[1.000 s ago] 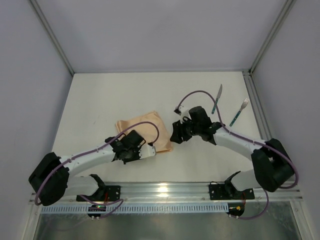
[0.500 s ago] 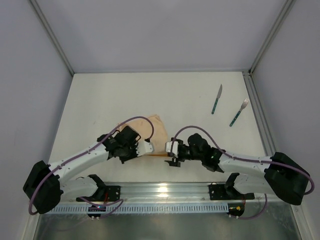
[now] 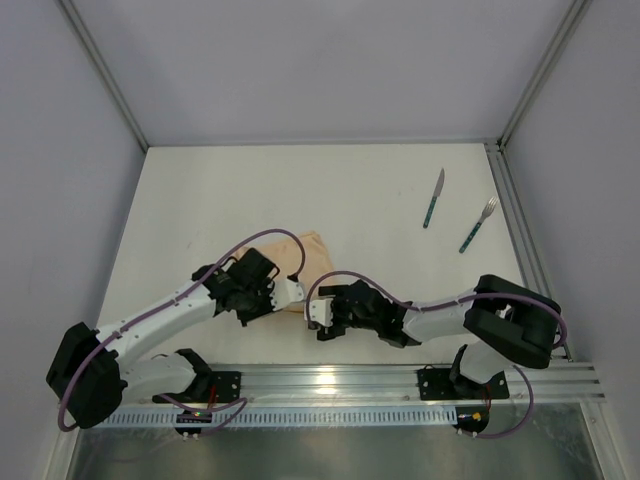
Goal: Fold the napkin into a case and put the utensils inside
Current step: Pick up the lower triangle-folded napkin from the center of the board, then fold the lower triangle-folded napkin at the center of the board.
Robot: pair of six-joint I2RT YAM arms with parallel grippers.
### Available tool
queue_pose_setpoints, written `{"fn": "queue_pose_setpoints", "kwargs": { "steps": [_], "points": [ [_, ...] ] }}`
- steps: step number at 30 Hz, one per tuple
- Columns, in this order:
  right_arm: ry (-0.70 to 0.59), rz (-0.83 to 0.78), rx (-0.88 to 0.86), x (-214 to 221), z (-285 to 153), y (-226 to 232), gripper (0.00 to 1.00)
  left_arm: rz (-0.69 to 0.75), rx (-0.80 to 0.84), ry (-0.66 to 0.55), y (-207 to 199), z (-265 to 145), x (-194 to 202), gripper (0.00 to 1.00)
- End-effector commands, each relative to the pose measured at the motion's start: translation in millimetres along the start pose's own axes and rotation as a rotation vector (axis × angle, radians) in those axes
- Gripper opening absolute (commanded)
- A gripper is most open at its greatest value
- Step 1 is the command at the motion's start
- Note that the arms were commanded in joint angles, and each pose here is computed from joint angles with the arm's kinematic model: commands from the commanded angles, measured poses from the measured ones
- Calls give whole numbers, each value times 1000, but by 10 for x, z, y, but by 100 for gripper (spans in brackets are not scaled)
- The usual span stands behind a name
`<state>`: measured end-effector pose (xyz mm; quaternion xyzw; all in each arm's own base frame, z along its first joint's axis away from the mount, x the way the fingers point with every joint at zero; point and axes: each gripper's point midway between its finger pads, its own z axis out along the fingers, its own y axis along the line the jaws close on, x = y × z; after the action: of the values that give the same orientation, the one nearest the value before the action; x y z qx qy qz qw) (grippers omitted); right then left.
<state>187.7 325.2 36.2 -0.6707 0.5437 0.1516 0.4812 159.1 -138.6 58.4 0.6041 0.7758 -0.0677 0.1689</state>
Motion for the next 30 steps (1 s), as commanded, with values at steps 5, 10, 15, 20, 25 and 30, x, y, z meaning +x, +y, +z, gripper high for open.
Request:
{"fn": "queue_pose_setpoints", "kwargs": {
  "steps": [5,10,15,20,25,30],
  "points": [
    [78,19,118,135,65,-190,68,-6,40,-52,-33,-102,-115,0],
    [108,47,108,214,30,-130,38,-12,42,-48,-20,-108,-92,0],
    [99,106,91,145,-103,-95,14,-23,47,-39,-6,-99,-35,0],
    [102,227,-70,-47,-210,127,4,-15,84,-23,-64,-129,55,0],
    [106,338,-219,-202,-349,372,4,8,103,21,-111,-148,218,1],
    [128,420,-375,-315,-369,599,4,40,153,43,-222,-188,315,13]
  ]
}}
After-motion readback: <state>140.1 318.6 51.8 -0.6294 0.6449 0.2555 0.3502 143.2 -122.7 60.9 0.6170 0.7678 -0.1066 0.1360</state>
